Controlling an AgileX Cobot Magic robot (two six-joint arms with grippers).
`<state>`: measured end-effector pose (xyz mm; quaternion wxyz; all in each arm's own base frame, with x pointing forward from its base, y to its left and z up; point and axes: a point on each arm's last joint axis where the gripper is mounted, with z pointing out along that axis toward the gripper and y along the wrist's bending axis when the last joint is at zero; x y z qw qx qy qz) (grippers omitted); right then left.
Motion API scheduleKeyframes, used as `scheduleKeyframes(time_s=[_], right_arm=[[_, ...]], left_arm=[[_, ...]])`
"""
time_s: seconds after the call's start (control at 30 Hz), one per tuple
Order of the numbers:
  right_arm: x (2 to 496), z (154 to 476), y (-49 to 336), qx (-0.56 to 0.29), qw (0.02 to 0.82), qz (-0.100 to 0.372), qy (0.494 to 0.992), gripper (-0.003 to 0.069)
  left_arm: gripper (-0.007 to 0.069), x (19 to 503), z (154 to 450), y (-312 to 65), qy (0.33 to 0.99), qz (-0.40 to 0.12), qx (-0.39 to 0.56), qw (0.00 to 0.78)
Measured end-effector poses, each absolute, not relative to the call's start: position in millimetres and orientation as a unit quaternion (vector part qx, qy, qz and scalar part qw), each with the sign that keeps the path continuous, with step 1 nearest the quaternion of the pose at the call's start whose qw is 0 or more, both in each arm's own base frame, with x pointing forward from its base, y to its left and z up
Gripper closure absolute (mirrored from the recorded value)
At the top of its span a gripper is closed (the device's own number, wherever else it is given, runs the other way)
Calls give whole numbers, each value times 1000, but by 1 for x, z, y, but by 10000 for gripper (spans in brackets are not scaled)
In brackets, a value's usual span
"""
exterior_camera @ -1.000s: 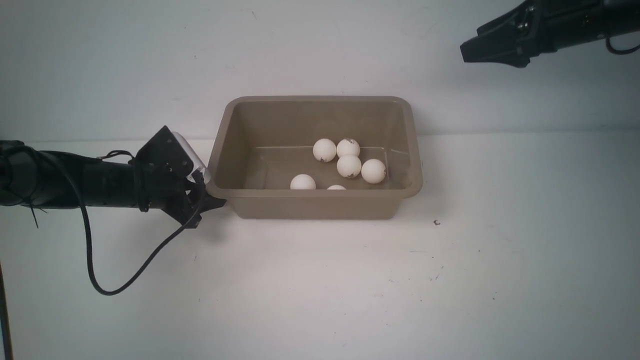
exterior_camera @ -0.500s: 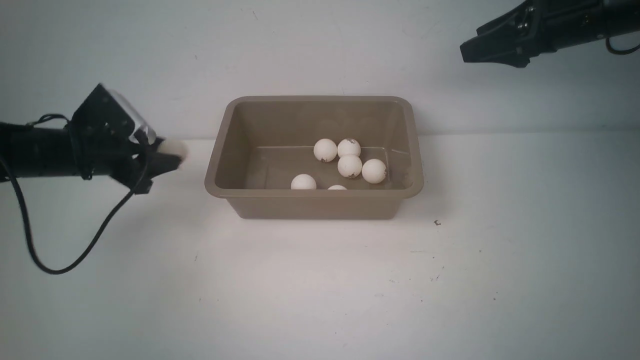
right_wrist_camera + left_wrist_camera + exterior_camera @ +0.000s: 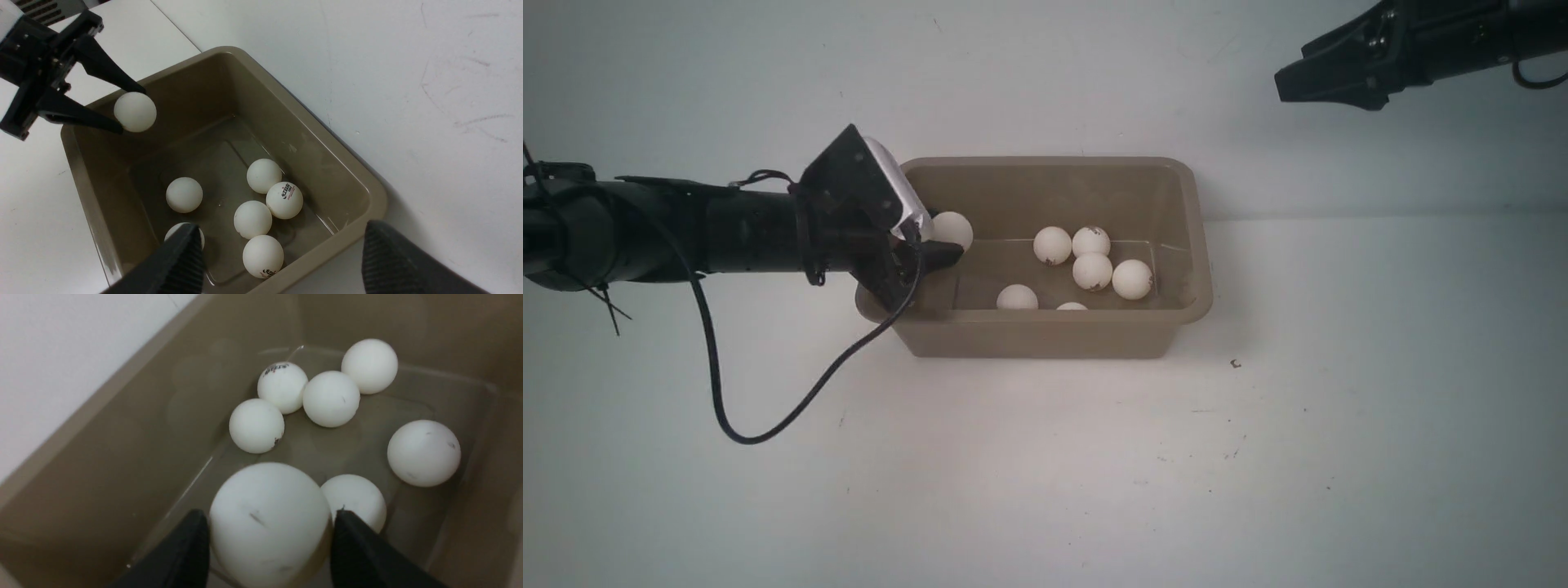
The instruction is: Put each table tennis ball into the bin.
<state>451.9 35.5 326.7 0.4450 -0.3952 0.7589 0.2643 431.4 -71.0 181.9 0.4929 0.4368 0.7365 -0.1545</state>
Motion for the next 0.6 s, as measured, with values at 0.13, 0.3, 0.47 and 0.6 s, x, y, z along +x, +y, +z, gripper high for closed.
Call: scheduleKeyframes(time_s=[0.13, 0.3, 0.47, 0.6], right_arm=[[452, 327, 36, -392, 448, 269, 757, 185], [450, 332, 37, -398, 458, 268, 749, 185], [435, 371, 36, -417, 510, 212, 722, 185], [412, 415, 33, -412, 559, 169, 700, 185]], left_arm=[[119, 434, 180, -72, 765, -163, 391, 485], [87, 436, 206, -57, 792, -121, 329, 500], [101, 417, 280, -13, 781, -85, 259, 562], [105, 399, 323, 15, 764, -57, 226, 602]])
